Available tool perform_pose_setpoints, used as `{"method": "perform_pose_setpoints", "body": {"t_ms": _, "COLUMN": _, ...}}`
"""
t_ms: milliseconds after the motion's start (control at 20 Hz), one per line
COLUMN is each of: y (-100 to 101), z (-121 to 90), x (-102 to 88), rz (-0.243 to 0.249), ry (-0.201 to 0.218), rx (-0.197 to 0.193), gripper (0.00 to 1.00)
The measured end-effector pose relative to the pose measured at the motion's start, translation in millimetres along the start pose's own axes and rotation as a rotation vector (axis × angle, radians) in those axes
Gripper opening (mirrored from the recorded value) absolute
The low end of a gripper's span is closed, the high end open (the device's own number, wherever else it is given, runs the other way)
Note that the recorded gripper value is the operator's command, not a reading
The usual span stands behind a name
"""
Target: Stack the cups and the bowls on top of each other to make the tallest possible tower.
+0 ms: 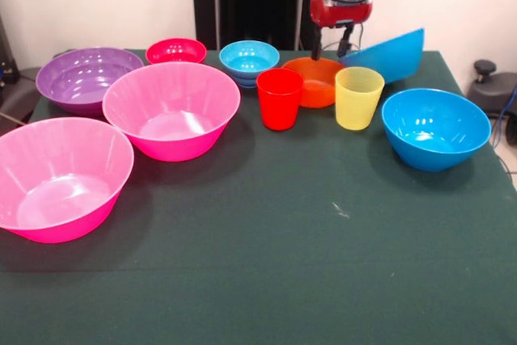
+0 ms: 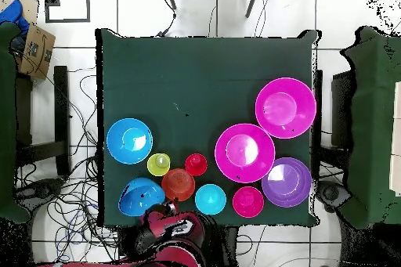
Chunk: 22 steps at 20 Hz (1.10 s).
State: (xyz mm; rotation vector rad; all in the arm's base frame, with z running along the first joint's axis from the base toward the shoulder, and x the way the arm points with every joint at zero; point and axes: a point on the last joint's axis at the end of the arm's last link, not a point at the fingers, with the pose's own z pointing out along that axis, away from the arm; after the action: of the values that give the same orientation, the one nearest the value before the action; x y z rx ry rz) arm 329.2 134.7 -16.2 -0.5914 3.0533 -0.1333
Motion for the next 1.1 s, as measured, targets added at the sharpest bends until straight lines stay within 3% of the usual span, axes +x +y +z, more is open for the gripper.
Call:
{"method": "perform_pose_setpoints", "body": {"t_ms": 450, "y": -3, "z": 21, "x": 15.4, "rz": 0.006, "ry": 0.039, "rx": -0.08, "gripper": 1.0}}
{"method": "perform_pose_setpoints", "body": {"t_ms": 1100, "y": 7, "z": 23, "x": 4.0, "rz": 0.013, "ry": 0.016, "rx": -0.133, "gripper": 1.0}}
